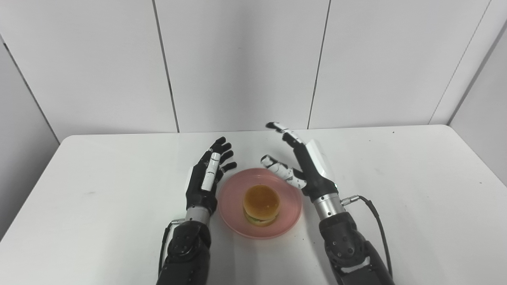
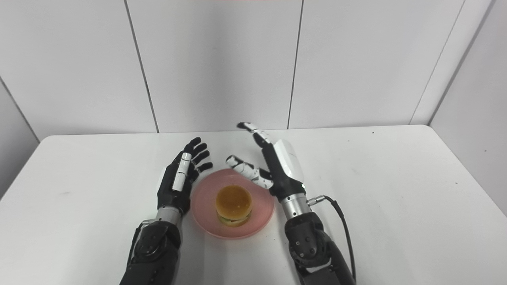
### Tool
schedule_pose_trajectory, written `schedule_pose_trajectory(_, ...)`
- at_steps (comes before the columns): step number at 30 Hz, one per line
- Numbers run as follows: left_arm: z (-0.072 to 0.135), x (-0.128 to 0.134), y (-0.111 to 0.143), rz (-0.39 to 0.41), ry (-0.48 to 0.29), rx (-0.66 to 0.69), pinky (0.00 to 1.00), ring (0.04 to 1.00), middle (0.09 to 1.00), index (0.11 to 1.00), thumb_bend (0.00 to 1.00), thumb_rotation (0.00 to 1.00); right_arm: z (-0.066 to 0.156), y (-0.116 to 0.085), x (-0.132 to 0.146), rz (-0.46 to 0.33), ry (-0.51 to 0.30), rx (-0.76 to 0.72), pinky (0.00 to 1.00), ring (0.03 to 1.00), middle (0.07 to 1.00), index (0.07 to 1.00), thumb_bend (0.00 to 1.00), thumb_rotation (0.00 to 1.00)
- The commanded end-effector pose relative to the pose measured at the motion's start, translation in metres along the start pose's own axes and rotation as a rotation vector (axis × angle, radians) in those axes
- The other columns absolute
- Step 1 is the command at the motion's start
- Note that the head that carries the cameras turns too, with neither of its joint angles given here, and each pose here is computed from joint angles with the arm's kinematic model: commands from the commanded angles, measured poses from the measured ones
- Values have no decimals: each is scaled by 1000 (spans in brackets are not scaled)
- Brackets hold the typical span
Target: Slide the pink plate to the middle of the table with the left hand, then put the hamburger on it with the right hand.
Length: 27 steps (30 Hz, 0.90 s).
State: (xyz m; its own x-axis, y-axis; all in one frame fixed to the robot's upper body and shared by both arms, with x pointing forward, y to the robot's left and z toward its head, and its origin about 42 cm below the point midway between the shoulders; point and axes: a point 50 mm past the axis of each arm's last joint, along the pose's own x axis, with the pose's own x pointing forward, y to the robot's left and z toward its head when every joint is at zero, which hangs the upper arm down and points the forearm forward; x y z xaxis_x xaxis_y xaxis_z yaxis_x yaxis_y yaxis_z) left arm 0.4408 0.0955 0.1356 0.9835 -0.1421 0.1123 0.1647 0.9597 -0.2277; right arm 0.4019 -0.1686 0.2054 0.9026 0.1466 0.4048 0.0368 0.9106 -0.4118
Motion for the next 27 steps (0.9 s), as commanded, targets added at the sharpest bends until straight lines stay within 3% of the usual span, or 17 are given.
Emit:
schedule_pose_trajectory(1,1,-2,-8,29,-7,31,887,943,945,888,786,753,1,-4,10,-57,17,126,921,921,913,878,643,1000)
schedule_pose_trajectory(5,2,-3,-12,66,-48,103,968,992,994,986,765,779,-21,-4,10,-116,84,258,926,933,926,897,657,1000)
schedule_pose_trajectory(10,6,-4,-13,131,-77,189,1000,1000,1000,1000,734,891,-45,1,3,-161,201,320,997,971,940,901,724,1000)
schedule_pose_trajectory(15,9,-3,-6,117,-48,207,1000,1000,1000,1000,790,987,-51,5,1,-169,233,337,952,950,930,892,688,1000)
schedule_pose_trajectory(19,15,-1,3,98,-24,222,1000,1000,1000,1000,838,991,-55,7,-1,-177,272,330,954,941,923,875,674,1000)
schedule_pose_trajectory(27,21,-1,5,87,-17,211,1000,1000,1000,1000,831,964,-57,9,-3,-175,308,334,945,939,928,867,652,1000)
